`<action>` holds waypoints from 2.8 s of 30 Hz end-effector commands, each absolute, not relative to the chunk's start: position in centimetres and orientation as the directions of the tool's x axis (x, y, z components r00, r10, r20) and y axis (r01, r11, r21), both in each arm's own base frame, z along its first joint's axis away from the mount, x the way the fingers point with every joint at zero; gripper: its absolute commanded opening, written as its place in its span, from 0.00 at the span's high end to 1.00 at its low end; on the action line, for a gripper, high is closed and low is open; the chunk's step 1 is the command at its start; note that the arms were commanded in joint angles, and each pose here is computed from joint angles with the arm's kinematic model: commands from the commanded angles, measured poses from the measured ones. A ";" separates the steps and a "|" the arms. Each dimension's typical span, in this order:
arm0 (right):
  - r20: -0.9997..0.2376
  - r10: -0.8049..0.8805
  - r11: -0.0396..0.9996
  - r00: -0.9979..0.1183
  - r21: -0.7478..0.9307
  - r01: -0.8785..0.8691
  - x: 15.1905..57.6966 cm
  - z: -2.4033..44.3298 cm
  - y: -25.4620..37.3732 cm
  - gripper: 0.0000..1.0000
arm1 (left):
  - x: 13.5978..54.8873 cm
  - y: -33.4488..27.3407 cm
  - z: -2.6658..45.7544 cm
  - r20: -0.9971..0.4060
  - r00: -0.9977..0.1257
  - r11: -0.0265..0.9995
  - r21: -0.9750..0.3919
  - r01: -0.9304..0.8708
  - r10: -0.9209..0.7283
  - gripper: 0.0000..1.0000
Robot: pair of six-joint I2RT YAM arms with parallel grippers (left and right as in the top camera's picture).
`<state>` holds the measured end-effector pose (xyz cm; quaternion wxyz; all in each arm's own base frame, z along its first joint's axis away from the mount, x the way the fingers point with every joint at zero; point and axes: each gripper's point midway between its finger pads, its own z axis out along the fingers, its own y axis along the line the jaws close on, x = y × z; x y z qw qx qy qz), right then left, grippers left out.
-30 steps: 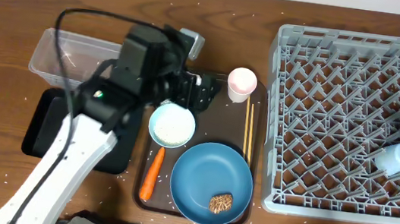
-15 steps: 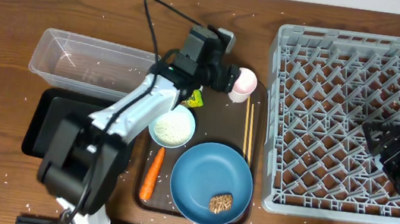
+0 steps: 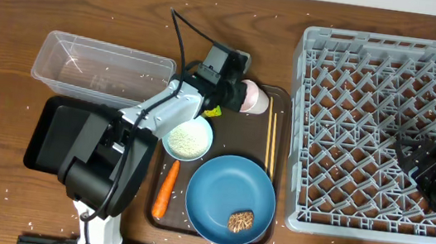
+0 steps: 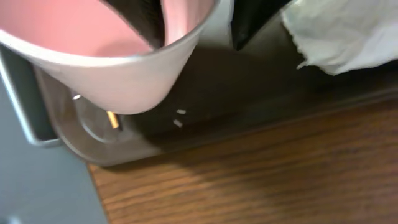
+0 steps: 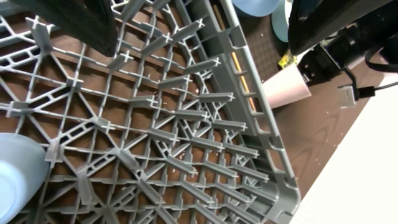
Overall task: Sort waste into correct bins and load items into the dishwasher rack
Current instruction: 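Reach the left gripper to the pink cup and grasp it, then pass the pink cup from the left gripper to the right gripper, then lower the pink cup into the grey rack and open the right gripper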
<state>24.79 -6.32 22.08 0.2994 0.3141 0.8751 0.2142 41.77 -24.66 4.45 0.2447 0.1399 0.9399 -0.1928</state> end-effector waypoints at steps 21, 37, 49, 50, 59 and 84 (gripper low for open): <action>-0.625 0.306 0.777 -0.718 0.600 -0.190 27.2 26.8 2.4 0.25 | 31.8 -25.4 27.6 -0.704 -0.699 0.547 -0.538 0.641 0.127 0.94; -0.929 -0.019 0.221 -0.369 0.356 -0.908 22.8 36.5 17.2 0.18 | 23.8 -25.4 36.3 -0.814 -0.569 0.266 -0.527 0.807 0.117 0.94; -0.963 -0.062 0.051 -0.261 0.258 -0.965 20.1 37.5 20.7 0.16 | 21.1 -25.4 38.0 -0.827 -0.547 0.144 -0.530 0.836 0.129 0.94; -0.964 -0.065 0.040 -0.258 0.256 -0.966 19.9 37.5 21.0 0.17 | 21.0 -25.4 38.0 -0.827 -0.547 0.138 -0.531 0.836 0.130 0.94; -0.969 -0.069 -0.033 -0.238 0.240 -0.970 18.5 37.8 21.5 0.45 | 21.1 -25.4 38.0 -0.828 -0.546 0.143 -0.529 0.836 0.129 0.91; -0.686 0.575 0.780 -0.445 0.624 0.046 28.9 31.0 -6.9 0.49 | 26.3 -22.2 36.1 -0.809 -0.586 0.398 -0.522 0.754 0.050 0.30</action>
